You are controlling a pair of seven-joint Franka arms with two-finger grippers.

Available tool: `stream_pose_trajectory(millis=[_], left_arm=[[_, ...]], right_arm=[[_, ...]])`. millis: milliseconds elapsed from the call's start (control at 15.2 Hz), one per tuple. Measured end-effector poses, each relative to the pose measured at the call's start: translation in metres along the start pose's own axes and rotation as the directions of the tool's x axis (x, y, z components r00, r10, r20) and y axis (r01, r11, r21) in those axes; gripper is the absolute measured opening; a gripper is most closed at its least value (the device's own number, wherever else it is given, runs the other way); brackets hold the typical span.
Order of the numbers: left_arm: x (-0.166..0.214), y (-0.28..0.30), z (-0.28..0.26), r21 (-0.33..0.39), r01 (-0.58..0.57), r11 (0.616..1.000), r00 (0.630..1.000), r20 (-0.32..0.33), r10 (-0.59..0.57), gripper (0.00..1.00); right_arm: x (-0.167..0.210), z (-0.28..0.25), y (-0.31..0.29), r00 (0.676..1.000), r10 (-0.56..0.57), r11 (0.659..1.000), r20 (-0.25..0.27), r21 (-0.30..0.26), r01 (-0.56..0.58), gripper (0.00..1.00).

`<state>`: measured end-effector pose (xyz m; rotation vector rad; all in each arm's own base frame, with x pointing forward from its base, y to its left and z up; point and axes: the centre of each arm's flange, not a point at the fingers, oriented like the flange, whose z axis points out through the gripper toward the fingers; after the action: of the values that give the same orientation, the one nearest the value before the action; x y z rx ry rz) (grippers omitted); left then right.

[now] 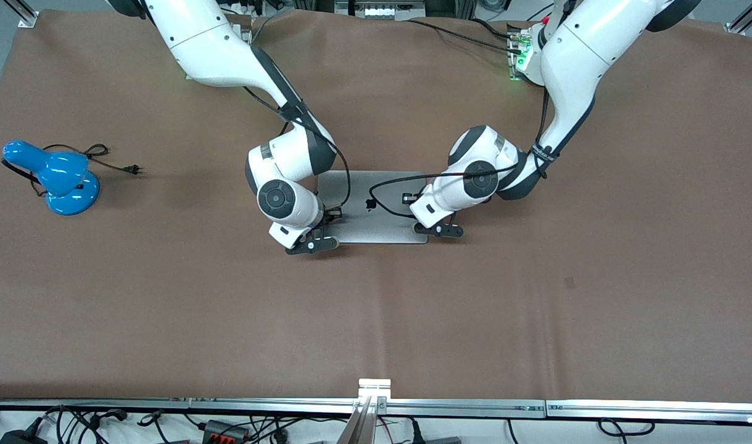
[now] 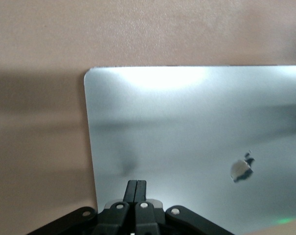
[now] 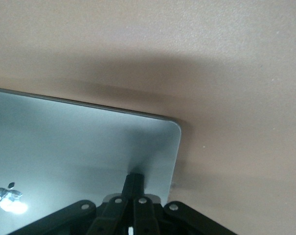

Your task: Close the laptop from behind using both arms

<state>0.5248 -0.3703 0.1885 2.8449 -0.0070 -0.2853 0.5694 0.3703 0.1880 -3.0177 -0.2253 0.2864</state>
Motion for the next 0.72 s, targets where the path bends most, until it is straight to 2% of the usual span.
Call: stream_pose_trajectory(millis=[395,592,724], left_arm=[[0.006,0.006,0.003,0.012,0.012,1.000,1.000,-0.023,-0.012,0.01],[0.010,0.008,-0.016,0.028,0.030,0.999,0.999,-0.015,-0.030,0.01],[0.009,0.012,-0.049,0.059,0.040,0.997,0.999,-0.003,-0.040,0.01]], right_arm=[[0.000,0.000,0.000,1.000,-0.004,1.000,-0.003,-0.004,0.004,0.01],[0.009,-0.009,0.004,0.999,-0.011,1.000,-0.035,-0.022,0.010,0.01],[0.019,-0.024,0.011,0.998,-0.004,1.000,-0.065,-0.029,0.003,0.01]])
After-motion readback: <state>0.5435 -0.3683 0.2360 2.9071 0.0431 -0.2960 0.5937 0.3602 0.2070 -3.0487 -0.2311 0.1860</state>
